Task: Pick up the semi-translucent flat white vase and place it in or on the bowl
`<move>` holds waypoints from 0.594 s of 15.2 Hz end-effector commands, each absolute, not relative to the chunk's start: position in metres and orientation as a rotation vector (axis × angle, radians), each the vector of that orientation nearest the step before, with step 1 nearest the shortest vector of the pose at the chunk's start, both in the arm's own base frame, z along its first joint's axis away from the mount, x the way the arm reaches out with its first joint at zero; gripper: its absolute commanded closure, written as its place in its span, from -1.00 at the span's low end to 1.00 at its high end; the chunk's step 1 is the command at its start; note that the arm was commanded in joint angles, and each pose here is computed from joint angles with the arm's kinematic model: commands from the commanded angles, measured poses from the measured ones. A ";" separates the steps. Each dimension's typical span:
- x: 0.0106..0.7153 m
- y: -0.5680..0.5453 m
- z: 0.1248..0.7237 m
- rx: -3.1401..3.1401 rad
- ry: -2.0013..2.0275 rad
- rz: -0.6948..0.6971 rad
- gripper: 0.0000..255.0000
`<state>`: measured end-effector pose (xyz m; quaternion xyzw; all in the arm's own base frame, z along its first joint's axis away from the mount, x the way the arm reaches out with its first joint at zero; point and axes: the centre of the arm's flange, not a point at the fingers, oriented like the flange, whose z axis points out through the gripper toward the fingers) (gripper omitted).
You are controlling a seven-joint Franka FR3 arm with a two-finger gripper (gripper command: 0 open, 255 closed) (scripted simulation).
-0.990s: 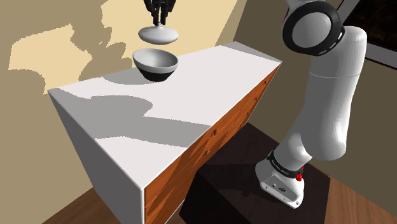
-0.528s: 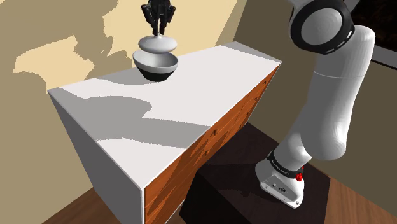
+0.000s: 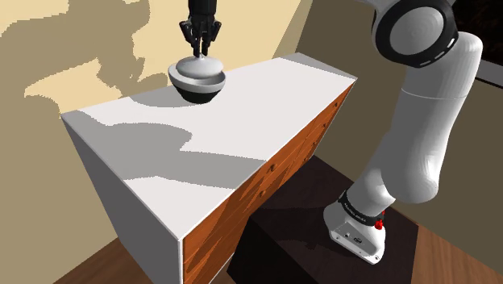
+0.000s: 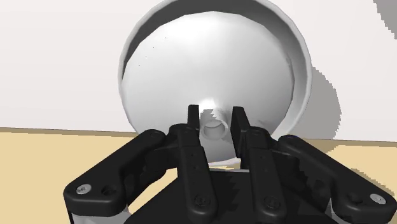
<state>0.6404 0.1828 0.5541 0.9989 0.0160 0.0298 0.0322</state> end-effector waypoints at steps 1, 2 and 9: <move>0.640 0.183 0.553 3.076 0.049 0.093 1.00; 0.640 0.183 0.553 3.076 0.049 0.093 1.00; 0.640 0.183 0.553 3.076 0.049 0.093 -1.00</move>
